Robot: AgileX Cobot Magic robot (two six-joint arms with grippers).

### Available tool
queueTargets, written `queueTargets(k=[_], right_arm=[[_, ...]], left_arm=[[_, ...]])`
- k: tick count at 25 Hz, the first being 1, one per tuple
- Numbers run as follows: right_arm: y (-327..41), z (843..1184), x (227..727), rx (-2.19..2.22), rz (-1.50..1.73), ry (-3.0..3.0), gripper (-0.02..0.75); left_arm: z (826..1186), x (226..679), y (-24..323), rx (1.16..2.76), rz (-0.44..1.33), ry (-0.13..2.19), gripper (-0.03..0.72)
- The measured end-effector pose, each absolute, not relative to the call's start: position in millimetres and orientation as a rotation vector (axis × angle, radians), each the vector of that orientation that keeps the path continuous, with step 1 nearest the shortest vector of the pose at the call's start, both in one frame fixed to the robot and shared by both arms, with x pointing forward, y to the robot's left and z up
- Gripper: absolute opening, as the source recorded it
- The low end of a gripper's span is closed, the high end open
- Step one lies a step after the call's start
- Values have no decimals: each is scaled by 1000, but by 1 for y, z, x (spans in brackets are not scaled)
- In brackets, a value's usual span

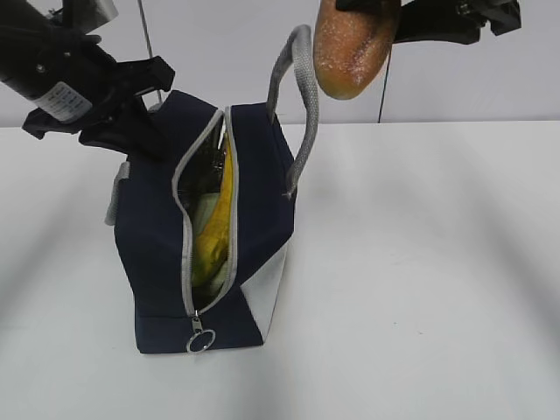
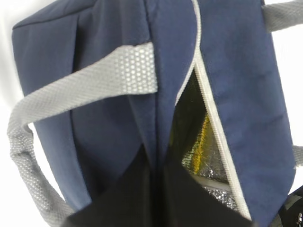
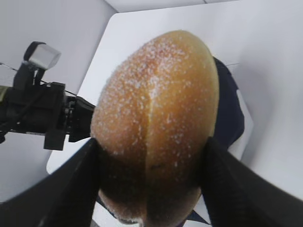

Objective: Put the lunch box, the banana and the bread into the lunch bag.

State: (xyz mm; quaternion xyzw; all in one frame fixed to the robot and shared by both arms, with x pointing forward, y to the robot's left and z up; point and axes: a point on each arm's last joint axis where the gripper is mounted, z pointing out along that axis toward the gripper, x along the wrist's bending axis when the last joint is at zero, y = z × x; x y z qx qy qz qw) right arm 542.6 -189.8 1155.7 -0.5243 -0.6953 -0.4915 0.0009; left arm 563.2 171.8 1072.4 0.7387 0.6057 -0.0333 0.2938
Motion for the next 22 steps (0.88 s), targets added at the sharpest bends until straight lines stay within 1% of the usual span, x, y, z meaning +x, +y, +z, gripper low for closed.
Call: queueTargets(k=[8, 17, 22], right_arm=[[-183, 1162, 539, -1552, -1597, -2101, 456], [-182, 1190, 538, -1472, -1711, -2109, 456], [-181, 1189, 539, -1459, -1690, -2112, 456]], left_arm=[[1072, 563, 172, 1967, -89, 1613, -3], [1072, 563, 172, 1967, -89, 1613, -3], [1072, 563, 172, 1967, -89, 1613, -3]])
